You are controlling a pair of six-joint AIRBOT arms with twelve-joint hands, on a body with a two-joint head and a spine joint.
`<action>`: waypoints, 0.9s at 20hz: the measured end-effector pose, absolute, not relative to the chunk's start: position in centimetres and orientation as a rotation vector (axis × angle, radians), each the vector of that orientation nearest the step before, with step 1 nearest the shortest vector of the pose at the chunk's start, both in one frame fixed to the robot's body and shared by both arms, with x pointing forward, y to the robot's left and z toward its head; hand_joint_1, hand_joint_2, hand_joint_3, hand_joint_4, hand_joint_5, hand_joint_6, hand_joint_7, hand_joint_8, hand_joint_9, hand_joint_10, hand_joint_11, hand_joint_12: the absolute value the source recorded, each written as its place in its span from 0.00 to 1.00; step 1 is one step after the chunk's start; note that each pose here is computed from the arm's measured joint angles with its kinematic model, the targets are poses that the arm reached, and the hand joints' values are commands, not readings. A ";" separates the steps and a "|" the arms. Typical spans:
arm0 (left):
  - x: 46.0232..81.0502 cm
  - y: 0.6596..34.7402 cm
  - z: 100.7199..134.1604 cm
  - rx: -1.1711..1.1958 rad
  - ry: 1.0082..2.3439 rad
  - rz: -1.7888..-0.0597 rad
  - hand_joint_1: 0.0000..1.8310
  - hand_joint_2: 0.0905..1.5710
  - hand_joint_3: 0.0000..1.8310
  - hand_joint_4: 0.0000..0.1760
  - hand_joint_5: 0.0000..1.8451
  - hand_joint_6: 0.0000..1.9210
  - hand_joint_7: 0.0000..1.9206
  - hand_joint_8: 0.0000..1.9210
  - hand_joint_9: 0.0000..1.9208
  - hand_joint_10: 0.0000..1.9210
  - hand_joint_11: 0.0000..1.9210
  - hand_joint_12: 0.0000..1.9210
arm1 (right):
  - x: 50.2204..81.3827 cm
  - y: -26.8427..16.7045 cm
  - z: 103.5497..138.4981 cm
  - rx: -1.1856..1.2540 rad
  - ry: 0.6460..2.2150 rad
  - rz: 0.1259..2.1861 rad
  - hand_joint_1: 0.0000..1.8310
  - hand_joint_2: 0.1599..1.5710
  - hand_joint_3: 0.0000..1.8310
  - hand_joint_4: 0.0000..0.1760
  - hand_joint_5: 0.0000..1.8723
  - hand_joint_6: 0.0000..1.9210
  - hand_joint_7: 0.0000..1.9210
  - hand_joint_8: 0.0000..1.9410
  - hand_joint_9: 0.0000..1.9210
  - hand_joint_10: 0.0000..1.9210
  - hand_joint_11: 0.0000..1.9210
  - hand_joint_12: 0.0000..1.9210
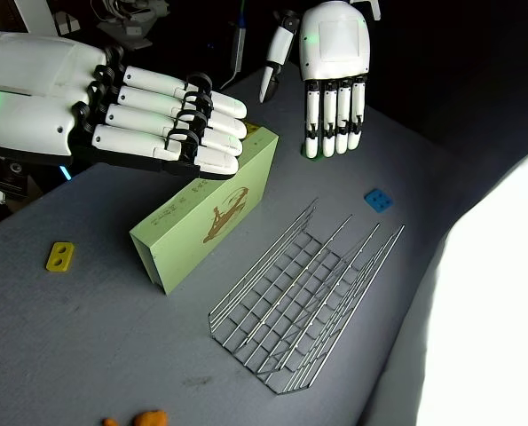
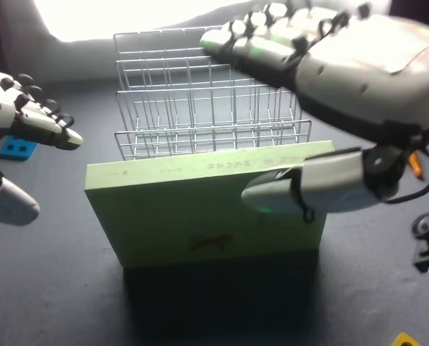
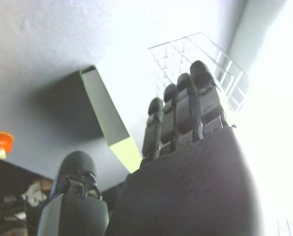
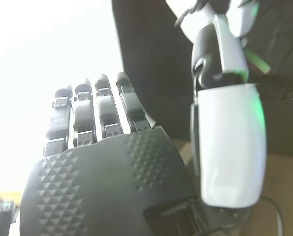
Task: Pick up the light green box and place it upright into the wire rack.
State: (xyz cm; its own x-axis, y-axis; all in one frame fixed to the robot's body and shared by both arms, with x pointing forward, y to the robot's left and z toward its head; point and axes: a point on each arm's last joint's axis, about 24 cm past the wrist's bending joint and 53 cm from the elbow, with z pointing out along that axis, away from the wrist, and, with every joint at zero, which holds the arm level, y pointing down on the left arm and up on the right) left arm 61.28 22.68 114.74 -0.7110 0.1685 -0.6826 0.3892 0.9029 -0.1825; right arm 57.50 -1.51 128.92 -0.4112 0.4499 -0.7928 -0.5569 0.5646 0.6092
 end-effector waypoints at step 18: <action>61.6 24.0 113.7 0.383 2.392 -0.376 0.21 0.70 0.00 0.10 0.03 0.01 0.05 0.00 0.02 0.00 0.00 0.05 | 62.2 1.5 122.2 0.242 2.032 1.067 0.58 0.60 0.00 0.00 0.00 0.00 0.00 0.00 0.00 0.00 0.00 0.00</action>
